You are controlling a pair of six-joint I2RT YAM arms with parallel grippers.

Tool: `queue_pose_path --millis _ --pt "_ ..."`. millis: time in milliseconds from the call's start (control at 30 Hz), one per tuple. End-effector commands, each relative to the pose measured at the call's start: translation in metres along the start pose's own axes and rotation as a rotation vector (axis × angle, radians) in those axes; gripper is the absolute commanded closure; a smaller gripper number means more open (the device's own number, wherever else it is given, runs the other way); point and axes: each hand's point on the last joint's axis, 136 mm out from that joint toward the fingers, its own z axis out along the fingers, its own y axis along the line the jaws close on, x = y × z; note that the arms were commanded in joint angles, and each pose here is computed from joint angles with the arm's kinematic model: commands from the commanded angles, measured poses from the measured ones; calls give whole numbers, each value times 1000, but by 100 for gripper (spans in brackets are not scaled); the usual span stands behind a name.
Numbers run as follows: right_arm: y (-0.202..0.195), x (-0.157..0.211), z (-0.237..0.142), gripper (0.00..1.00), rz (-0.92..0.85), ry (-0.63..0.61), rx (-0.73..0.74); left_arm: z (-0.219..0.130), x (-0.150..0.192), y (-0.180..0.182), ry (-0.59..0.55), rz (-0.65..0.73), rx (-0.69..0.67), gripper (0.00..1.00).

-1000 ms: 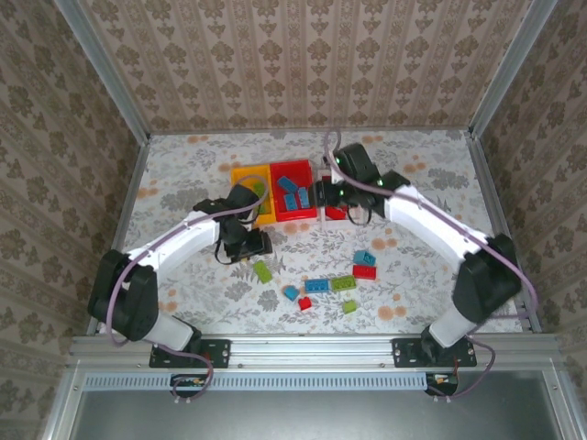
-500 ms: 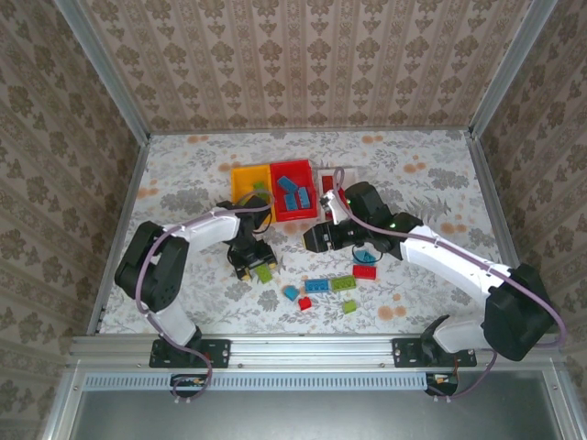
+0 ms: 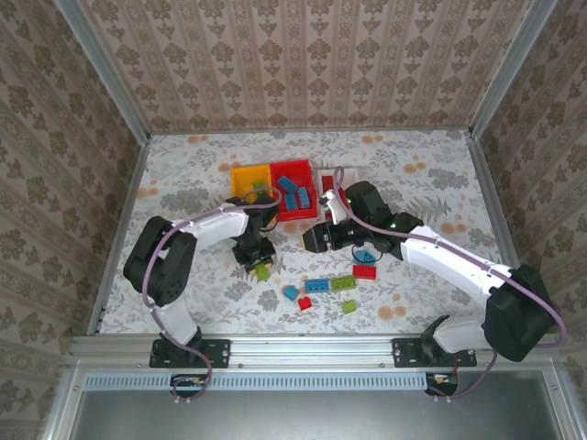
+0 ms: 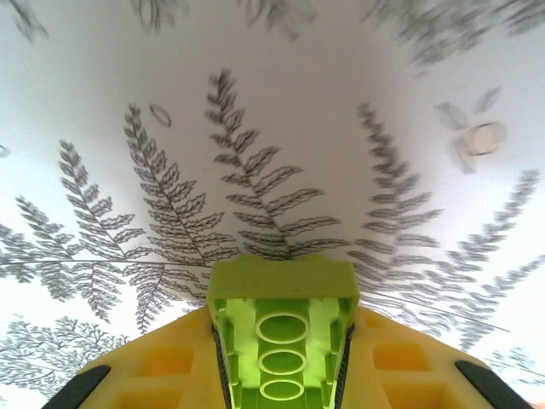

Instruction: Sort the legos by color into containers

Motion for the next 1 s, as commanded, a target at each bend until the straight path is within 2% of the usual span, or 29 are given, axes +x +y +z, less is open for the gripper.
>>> queue_pose_path --millis 0,133,233,333,500,633,733,967 --pt "12 -18 -7 37 -37 -52 -23 -61 -28 -12 -180 87 25 75" --pt "13 -53 -13 37 5 -213 -48 -110 -65 -25 -282 181 5 75" --pt "15 -86 -18 36 -1 -377 -68 -124 -97 -35 -321 207 16 75" --pt "18 -114 -22 36 6 -462 -74 -132 -131 -42 -349 214 19 75" --pt "11 -136 -13 35 25 -466 -51 -125 -181 -46 -365 198 -12 75" --pt "11 -138 -13 35 28 -462 -43 -112 -208 -47 -367 198 -60 75" --pt "7 -132 -11 35 46 -448 -35 -99 -219 -47 -344 191 -77 75" --pt "-1 -120 -11 35 62 -426 -6 -69 -218 -51 -278 193 -74 70"
